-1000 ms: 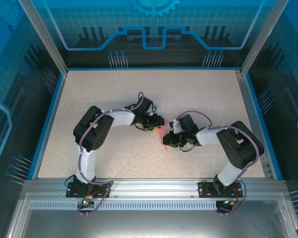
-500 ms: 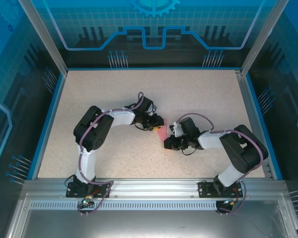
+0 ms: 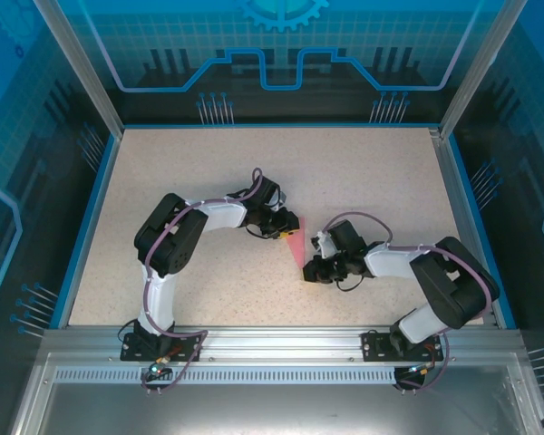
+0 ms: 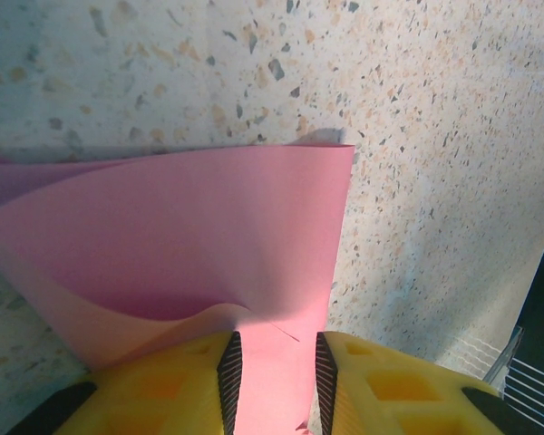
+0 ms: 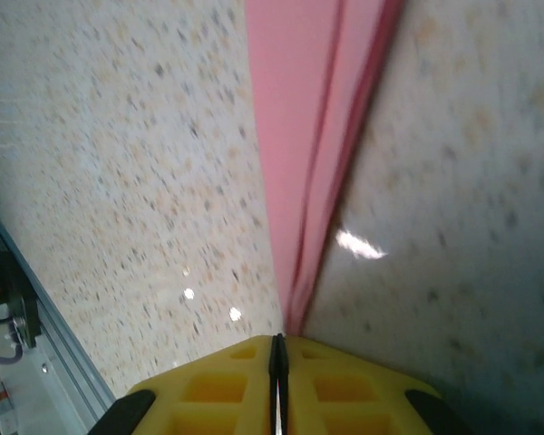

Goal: Fold a paper plane with a square sheet of paper (pick it up from the middle)
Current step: Fold the wing for the fifth time at the center of the table.

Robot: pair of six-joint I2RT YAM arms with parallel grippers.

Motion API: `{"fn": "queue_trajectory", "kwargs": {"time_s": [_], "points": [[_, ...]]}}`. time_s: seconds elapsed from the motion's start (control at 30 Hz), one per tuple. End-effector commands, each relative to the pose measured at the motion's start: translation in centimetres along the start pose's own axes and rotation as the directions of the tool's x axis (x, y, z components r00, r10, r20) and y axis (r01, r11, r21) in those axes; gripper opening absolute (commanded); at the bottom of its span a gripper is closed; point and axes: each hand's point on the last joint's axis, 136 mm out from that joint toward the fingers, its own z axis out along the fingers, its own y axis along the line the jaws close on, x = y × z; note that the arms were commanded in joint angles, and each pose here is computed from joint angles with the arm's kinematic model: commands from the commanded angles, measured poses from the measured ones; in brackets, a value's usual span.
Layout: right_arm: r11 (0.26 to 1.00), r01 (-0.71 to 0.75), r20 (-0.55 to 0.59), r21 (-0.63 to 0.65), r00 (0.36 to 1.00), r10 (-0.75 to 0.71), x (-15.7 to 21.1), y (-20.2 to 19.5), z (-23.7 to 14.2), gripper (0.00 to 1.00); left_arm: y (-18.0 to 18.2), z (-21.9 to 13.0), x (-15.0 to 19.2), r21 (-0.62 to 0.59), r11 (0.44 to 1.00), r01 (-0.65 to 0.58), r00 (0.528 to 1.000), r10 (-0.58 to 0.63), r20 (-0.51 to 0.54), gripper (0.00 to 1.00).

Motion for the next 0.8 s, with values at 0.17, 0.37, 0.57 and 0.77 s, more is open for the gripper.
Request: {"fn": "queue_trajectory", "kwargs": {"time_s": [0.17, 0.37, 0.57, 0.77], "points": [[0.999, -0.033, 0.079, 0.024, 0.996, 0.031, -2.4, 2.3, -2.7, 0.13, 5.3, 0.8, 0.9, -0.174, 0.984, 0.044, 0.999, -0.049, -0.021, 0.32], [0.996, -0.08, 0.127, -0.034, 0.988, 0.084, -6.2, 3.7, -1.2, 0.13, 4.9, 0.8, 0.9, -0.154, 0.987, 0.043, 0.999, -0.046, -0.02, 0.33], [0.992, -0.129, 0.091, 0.0, 0.988, 0.128, -6.2, 1.6, 1.4, 0.12, 3.8, 0.5, 0.6, -0.122, 0.992, 0.029, 0.999, -0.031, -0.017, 0.33], [0.982, -0.176, 0.012, 0.063, 0.984, 0.176, -3.1, -1.7, 2.8, 0.05, 1.0, -0.8, -0.4, -0.056, 0.998, -0.032, 0.999, 0.032, 0.003, 0.36]]}}
